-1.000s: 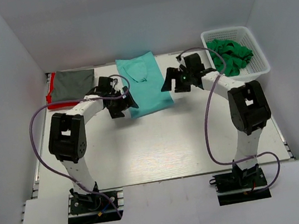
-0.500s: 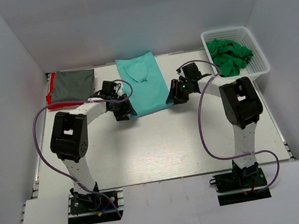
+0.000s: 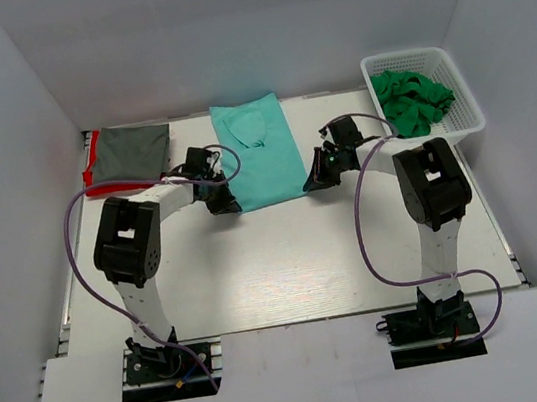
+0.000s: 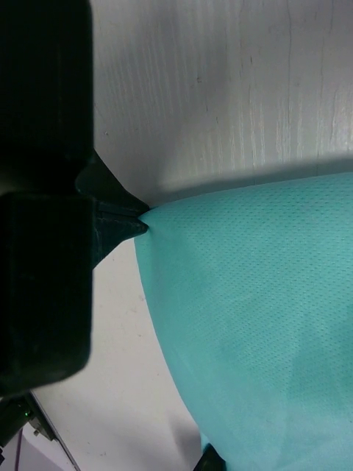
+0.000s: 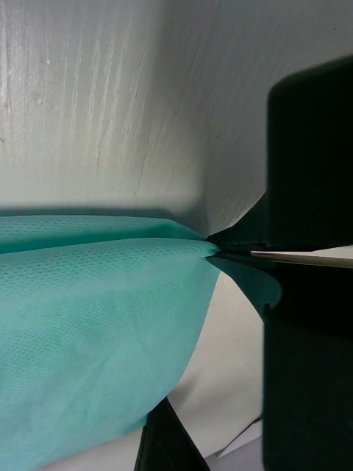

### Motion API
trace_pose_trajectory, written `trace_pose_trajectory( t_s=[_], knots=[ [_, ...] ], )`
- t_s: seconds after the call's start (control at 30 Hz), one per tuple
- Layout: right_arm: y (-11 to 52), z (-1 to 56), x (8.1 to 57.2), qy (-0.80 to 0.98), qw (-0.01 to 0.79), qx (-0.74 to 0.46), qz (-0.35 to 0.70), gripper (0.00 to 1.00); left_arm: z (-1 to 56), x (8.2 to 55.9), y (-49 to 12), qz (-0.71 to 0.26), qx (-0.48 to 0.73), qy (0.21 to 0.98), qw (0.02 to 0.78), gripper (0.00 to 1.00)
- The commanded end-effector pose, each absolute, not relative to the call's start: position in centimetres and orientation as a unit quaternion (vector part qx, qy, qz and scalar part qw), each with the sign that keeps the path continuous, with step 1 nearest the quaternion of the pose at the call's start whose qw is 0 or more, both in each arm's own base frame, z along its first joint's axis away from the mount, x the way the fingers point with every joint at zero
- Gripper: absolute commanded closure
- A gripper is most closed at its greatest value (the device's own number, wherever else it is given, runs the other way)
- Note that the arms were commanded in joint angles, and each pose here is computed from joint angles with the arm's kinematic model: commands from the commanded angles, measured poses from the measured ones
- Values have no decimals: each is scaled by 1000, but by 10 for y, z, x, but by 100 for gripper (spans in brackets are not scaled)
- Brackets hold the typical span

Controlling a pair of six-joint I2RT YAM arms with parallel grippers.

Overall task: Fold and stack the t-shirts
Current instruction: Grab one side of the 2/3 rectangular tshirt with both arms, then fold the long partially folded tshirt into a neat square

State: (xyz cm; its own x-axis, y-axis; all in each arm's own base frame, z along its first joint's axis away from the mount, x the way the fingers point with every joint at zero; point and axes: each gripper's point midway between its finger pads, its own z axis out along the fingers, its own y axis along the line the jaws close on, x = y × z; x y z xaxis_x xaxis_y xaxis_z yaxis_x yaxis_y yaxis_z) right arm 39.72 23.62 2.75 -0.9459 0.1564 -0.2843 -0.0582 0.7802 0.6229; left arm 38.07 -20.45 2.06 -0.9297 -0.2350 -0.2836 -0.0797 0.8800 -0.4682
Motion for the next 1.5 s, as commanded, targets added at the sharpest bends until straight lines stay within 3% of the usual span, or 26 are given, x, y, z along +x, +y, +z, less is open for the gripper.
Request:
trace_pose_trajectory(
  t_s=[0.0, 0.17, 0.3, 0.47, 0.63, 0.97, 1.47],
  knots=[
    [236, 33, 398, 924, 171, 21, 341, 100, 23, 379, -203, -229, -77, 954, 179, 100],
    [233, 50, 382, 924, 176, 0, 338, 100, 42, 352, -203, -247, -67, 953, 160, 100],
    [220, 60, 329, 931, 144, -13, 334, 100, 79, 299, -207, -276, -34, 951, 136, 100],
    [198, 119, 253, 927, 148, -22, 344, 100, 139, 234, -215, -330, 21, 938, 100, 100],
    [190, 170, 228, 916, 175, -48, 358, 100, 186, 210, -217, -361, 46, 926, 100, 100],
    [198, 211, 264, 897, 236, -46, 370, 100, 201, 251, -230, -390, 58, 905, 158, 100],
    [201, 225, 338, 887, 274, -24, 372, 100, 184, 337, -227, -314, 36, 922, 225, 100]
  ],
)
